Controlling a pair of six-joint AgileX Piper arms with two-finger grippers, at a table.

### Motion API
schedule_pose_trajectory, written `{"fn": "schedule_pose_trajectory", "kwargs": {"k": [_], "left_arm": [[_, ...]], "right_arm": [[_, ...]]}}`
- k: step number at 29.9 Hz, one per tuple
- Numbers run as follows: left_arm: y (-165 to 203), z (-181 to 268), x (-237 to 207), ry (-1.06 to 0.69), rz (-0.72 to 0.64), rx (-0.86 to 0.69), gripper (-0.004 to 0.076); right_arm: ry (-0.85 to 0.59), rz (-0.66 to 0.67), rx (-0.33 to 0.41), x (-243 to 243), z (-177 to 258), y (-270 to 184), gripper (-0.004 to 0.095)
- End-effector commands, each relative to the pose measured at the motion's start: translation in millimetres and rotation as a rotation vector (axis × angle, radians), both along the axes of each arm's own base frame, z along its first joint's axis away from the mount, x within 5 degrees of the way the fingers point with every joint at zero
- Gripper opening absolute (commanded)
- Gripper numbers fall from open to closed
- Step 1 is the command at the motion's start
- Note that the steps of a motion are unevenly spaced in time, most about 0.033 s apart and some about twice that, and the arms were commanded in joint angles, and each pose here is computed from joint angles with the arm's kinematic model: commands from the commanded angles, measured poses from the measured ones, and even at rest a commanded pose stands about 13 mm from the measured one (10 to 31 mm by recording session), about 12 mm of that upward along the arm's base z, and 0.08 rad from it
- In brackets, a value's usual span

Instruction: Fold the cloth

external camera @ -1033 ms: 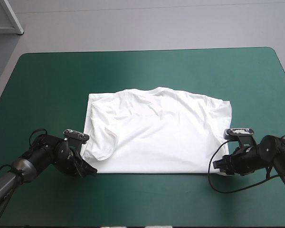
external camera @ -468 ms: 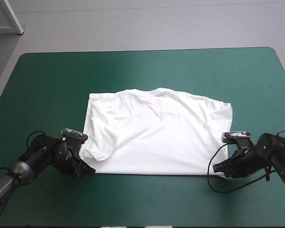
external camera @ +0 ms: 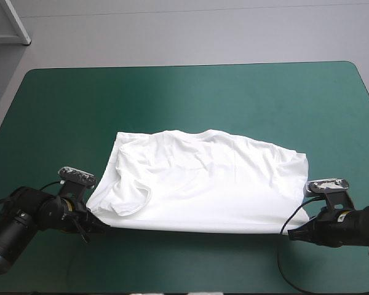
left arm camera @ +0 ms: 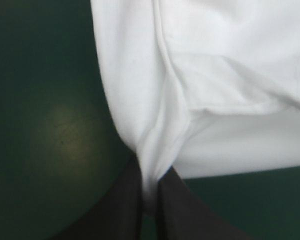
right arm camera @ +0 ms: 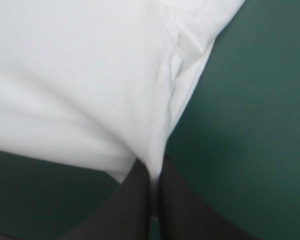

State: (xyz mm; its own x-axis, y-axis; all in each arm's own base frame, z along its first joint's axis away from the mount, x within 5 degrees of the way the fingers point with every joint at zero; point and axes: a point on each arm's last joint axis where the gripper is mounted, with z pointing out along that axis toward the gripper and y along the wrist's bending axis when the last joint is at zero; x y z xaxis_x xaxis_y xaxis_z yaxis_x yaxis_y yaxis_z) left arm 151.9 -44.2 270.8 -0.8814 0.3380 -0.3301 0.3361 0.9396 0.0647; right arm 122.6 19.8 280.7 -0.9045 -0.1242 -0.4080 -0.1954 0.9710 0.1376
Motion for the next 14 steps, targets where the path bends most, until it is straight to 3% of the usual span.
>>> {"fn": "schedule_pose_trajectory", "kwargs": {"k": [1, 7, 14], "left_arm": [[-2, 41, 13, -0.189, -0.008, -0.035, 0.0019], [-16, 83, 53, -0.347, -0.014, -0.084, 0.0019], [-35, 79, 115, -0.331, -0.037, -0.059, 0.0019]], "right_arm": [[-0.116, -0.007, -0.016, 4, 26, -2, 0.0], [-0.34, -0.029, -0.017, 22, 69, -3, 0.0], [-0.417, -0.04, -0.028, 69, 80, -4, 0.0]]}}
